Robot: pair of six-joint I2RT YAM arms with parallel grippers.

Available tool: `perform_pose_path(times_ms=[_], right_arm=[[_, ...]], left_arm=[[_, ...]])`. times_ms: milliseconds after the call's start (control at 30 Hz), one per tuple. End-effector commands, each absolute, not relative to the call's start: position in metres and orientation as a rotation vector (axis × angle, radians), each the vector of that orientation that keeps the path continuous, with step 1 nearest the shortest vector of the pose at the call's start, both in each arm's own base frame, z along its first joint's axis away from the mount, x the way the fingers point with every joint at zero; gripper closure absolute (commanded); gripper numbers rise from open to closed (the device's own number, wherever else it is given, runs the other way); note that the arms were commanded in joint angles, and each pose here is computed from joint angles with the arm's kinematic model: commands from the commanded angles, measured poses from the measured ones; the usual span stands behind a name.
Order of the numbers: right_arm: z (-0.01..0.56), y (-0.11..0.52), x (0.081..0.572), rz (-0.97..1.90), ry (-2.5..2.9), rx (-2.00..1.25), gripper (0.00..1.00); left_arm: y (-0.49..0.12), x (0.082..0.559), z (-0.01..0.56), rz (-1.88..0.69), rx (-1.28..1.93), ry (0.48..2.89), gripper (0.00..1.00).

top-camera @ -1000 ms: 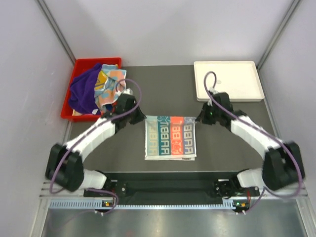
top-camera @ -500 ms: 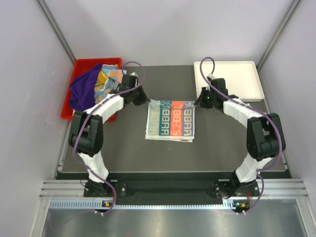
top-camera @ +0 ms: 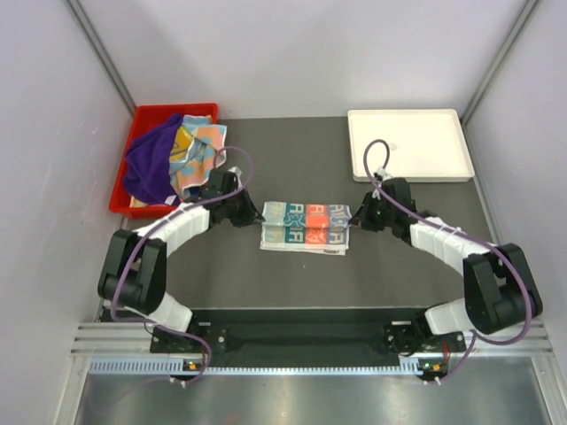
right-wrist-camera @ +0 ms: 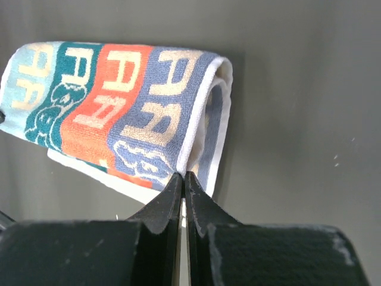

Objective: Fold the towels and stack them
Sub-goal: Smooth out wrinkles on the folded towel

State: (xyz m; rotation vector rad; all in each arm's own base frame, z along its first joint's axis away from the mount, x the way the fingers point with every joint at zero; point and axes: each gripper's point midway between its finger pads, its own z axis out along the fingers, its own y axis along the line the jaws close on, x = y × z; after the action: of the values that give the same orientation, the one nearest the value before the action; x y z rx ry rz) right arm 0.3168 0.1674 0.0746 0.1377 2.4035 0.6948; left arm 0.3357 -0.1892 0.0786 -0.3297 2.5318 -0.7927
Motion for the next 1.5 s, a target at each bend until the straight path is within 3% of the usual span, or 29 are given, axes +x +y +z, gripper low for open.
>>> perform_pose_path(times_ms=[0,633,733,867,933,967,1067,1167,1300,1467], right_arm=[[0.088,0.173,0.315,0.693,2.322,0.148,1.0],[0.065,0.17,0.278,0.663,2.341,0.176,1.0],[0.061,0.169,0.274,0.655,2.35,0.18,0.95],[0.066,0.165,0.271,0.651,2.333,0.182,0.78],[0.07,0.161,0.264,0.635,2.344,0.172,0.68],[0.073,0.159,0.263,0.627,2.343,0.172,0.68],[0.096,0.156,0.265,0.619,2.298,0.174,0.68],[0.117,0.165,0.273,0.674,2.253,0.168,0.69],[0.136,0.202,0.289,0.74,2.249,0.102,0.74],[0.113,0.233,0.295,0.839,2.279,0.103,0.76]], left_arm=[[-0.184,0.33,0.09,-0.801,-0.307,2.459,1.0],[-0.18,0.296,0.064,-0.802,-0.286,2.519,1.0],[-0.181,0.293,0.062,-0.807,-0.282,2.529,1.0],[-0.179,0.285,0.058,-0.801,-0.277,2.551,0.7],[-0.173,0.285,0.07,-0.756,-0.261,2.534,0.62],[-0.169,0.286,0.076,-0.733,-0.258,2.526,0.62],[-0.164,0.294,0.112,-0.695,-0.228,2.458,0.63],[-0.177,0.304,0.143,-0.78,-0.201,2.388,0.71],[-0.204,0.311,0.131,-0.833,-0.163,2.438,0.89],[-0.211,0.305,0.093,-0.831,-0.185,2.516,0.99]])
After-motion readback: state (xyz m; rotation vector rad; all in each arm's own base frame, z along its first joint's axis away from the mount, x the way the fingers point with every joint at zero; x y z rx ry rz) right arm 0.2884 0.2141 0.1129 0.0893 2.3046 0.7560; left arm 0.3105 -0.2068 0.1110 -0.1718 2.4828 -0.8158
